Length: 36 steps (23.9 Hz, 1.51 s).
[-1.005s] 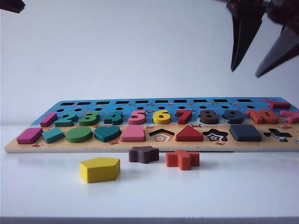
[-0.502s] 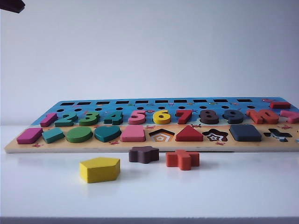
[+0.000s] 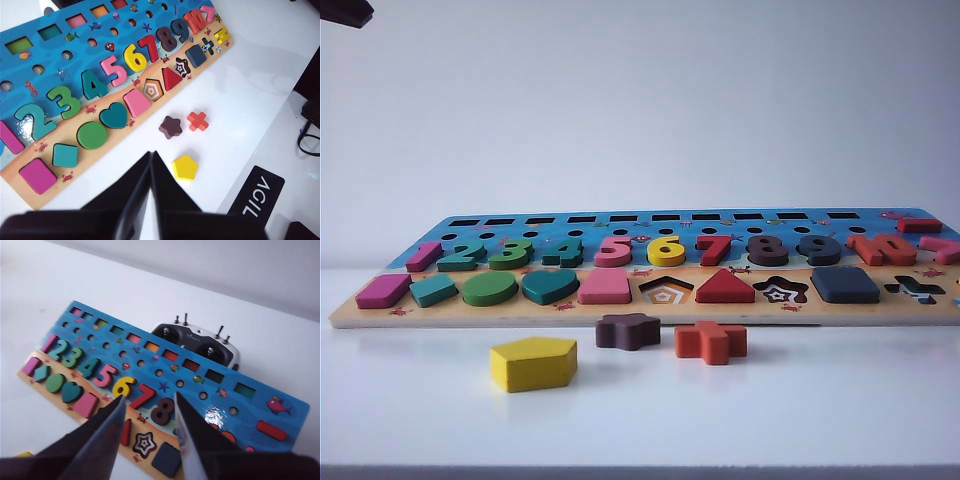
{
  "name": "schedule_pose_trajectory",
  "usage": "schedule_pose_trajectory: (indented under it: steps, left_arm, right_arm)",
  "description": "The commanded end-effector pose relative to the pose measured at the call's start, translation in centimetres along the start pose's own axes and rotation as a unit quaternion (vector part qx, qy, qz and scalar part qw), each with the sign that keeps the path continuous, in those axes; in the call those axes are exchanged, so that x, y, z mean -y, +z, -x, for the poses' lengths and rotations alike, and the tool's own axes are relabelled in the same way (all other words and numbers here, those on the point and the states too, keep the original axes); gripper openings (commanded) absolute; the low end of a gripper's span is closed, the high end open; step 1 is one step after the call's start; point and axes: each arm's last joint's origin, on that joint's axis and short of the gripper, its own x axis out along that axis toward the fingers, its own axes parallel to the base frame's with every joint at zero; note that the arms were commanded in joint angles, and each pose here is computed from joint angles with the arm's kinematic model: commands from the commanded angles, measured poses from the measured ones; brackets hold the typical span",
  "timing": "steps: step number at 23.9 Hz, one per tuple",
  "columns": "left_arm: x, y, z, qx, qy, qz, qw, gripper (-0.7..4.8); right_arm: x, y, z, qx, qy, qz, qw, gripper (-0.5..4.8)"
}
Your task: Insert the cube into the slot.
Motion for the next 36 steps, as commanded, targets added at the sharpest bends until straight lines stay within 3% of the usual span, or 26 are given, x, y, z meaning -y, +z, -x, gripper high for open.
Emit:
schedule_pose_trajectory:
  steps: [1,11,20,25,32,36]
  left_arm:
    - [0.1,0.2,0.1,0.009,-0.002,-0.006,1.000,0.09]
    - [0.1,0.2,0.1,0.009,-0.001,-0.007,1.000,0.09]
    - [0.0,0.4,0.1,0.016,0.002,-0.011,1.000,0.09]
    - [-0.9,0.8,0.9,0.050,0.045,-0.009,0.998,0.09]
    - [-2.1,1.8,2.9,0.134,0.153,-0.031,0.979,0.10]
    - [-1.9,2.5,4.1,0.183,0.229,-0.056,0.954,0.10]
  right_arm:
    - [0.1,-0.6,-0.4,-0.007,-0.022,0.000,1.000,1.84]
    - [0.4,-3.4,-1.0,-0.014,-0.028,-0.009,0.999,1.84]
    - [3.6,-7.3,-0.4,0.014,-0.032,-0.156,0.987,1.84]
    - [4.1,-8.9,1.1,0.054,-0.055,-0.167,0.983,1.84]
    - [4.1,-10.8,2.0,0.091,-0.081,-0.192,0.974,1.84]
    - [4.2,-11.3,2.0,0.092,-0.083,-0.201,0.972,1.84]
